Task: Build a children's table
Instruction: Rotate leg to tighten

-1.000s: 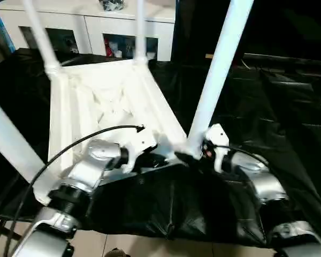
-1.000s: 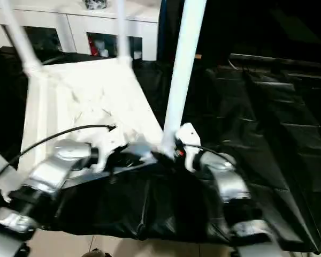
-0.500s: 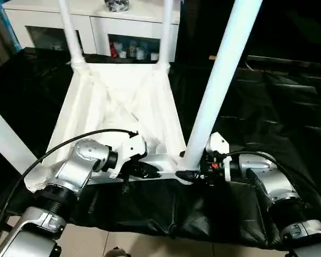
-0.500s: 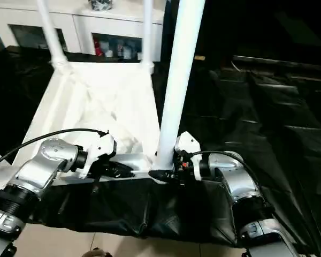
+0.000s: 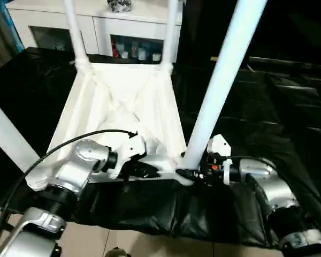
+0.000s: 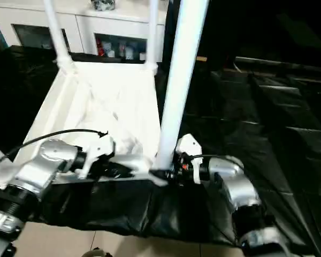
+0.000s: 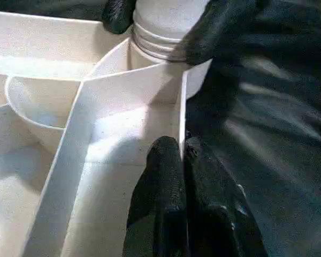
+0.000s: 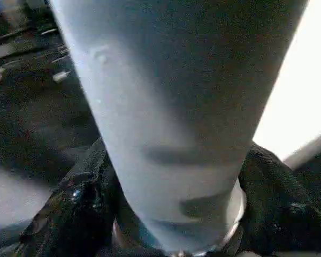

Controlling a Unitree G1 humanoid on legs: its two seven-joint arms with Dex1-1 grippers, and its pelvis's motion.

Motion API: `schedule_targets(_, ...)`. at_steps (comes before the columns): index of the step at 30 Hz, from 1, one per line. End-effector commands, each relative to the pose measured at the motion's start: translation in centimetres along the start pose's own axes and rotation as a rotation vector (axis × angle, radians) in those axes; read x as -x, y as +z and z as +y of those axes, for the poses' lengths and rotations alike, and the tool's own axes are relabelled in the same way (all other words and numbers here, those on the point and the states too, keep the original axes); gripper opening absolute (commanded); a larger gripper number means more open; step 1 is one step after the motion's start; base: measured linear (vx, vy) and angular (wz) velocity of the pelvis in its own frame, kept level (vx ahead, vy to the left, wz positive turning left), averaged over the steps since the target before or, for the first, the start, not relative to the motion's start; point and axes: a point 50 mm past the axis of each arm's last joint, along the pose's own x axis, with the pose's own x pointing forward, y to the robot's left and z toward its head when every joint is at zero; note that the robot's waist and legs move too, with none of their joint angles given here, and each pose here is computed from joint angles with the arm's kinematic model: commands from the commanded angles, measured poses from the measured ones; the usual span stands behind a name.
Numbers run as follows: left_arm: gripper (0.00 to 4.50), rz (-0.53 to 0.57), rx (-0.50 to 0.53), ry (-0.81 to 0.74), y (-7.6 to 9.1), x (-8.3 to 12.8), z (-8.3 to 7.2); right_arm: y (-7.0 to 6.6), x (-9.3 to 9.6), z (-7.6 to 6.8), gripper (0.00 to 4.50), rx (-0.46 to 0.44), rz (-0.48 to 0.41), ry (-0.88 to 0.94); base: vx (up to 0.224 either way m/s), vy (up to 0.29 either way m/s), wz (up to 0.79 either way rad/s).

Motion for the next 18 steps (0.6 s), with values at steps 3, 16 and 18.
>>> schedule_targets(3, 0.0, -0.023, 0.021, 0.064, 1.2, -3.1, -0.4, -1.2, -2.2, 0.5, 2.69, -0.041, 0.041, -0.145, 0.0, 0.0, 0.0)
schedule_targets(16, 0.0, -0.042, 0.029, 0.143, 3.0, -7.3, -2.0, 0.7, -6.3, 1.3, 3.39, -0.073, -0.048, -0.386, 0.0, 0.0, 0.0)
schedule_targets(18, 0.0, -0.034, 0.014, 0.138, 2.5, -6.5, -1.8, 0.6, -5.4, 0.9, 3.73, -0.059, -0.05, -0.336, 0.0, 0.0, 0.0)
